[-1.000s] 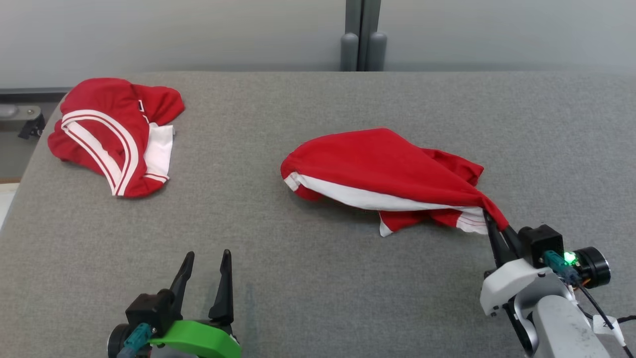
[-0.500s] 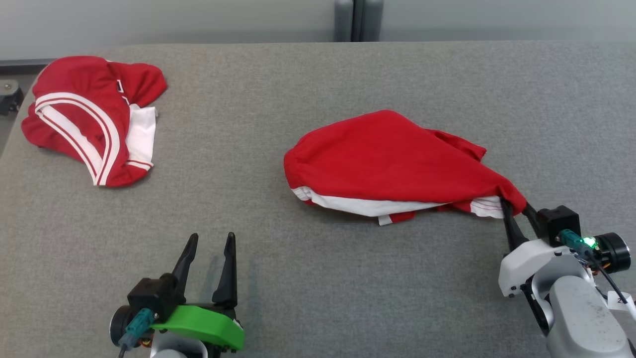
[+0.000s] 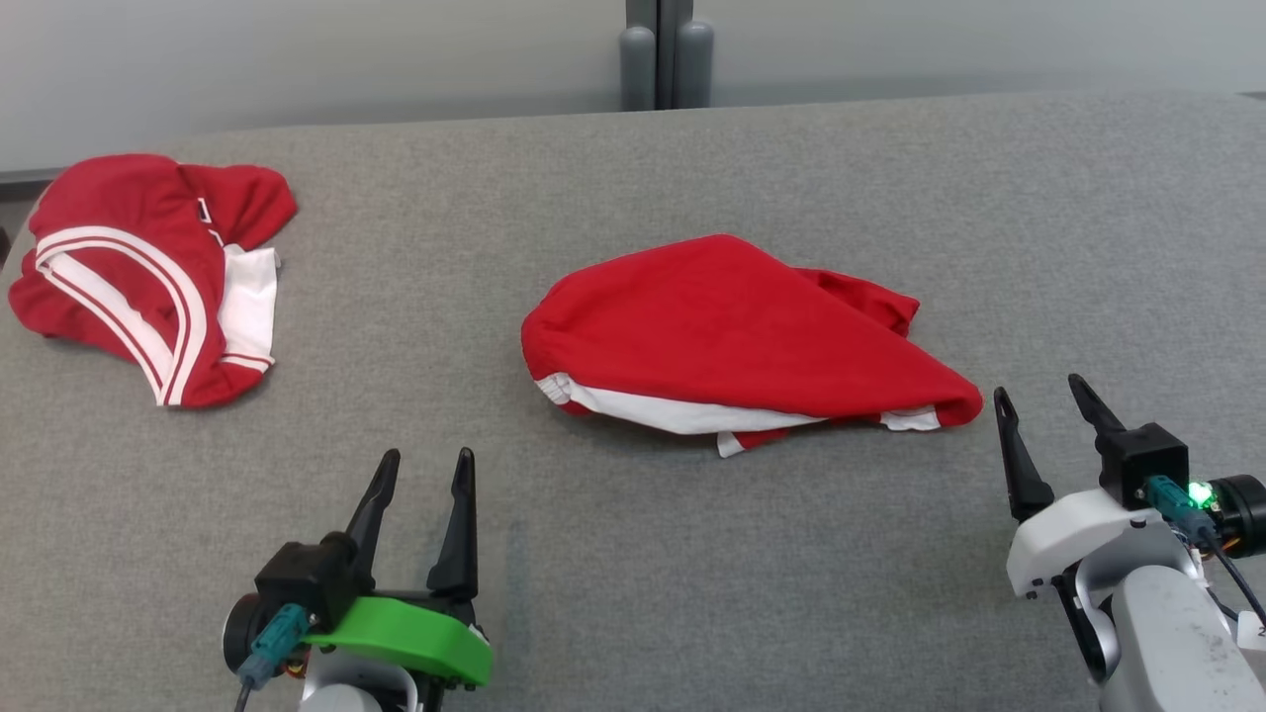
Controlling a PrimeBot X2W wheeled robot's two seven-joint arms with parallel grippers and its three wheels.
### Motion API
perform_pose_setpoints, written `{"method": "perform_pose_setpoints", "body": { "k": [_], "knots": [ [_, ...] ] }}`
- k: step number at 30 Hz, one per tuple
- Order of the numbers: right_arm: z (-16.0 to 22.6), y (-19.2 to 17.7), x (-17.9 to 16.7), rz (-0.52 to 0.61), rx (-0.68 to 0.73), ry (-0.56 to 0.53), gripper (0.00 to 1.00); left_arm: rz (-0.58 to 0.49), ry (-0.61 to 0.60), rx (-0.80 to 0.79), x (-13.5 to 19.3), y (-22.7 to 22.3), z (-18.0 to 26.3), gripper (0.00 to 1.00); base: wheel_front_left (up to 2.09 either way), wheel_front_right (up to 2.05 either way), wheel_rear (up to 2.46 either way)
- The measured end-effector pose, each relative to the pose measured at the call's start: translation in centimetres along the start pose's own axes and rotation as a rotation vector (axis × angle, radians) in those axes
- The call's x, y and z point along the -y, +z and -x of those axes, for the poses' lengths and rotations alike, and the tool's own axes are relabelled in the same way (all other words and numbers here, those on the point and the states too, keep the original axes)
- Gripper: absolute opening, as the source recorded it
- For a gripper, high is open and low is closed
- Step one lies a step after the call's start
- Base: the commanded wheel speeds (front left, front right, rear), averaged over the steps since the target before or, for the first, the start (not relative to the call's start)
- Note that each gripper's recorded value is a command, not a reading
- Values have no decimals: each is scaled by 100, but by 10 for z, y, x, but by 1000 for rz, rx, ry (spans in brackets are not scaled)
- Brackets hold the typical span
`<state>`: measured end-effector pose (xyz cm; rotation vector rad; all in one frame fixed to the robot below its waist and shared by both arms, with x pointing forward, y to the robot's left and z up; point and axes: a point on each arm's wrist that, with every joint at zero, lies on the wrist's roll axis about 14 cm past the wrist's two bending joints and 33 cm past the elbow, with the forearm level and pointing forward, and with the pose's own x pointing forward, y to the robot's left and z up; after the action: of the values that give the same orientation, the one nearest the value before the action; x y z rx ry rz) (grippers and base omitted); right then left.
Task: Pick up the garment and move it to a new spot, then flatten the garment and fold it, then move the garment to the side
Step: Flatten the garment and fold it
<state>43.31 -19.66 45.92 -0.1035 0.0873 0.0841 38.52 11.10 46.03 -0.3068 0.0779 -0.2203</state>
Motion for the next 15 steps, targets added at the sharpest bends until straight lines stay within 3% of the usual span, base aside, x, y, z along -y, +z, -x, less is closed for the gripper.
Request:
{"method": "perform_pose_setpoints", "body": {
  "k": [9, 15],
  "knots": [
    [12, 53, -10, -55, 167, -13, 100, -6, -35, 64, 13, 21, 4, 100, 0, 0, 0],
    [24, 64, -28, -105, 206, 26, 100, -7, -27, 96, 13, 32, 15, 100, 0, 0, 0]
  ]
}}
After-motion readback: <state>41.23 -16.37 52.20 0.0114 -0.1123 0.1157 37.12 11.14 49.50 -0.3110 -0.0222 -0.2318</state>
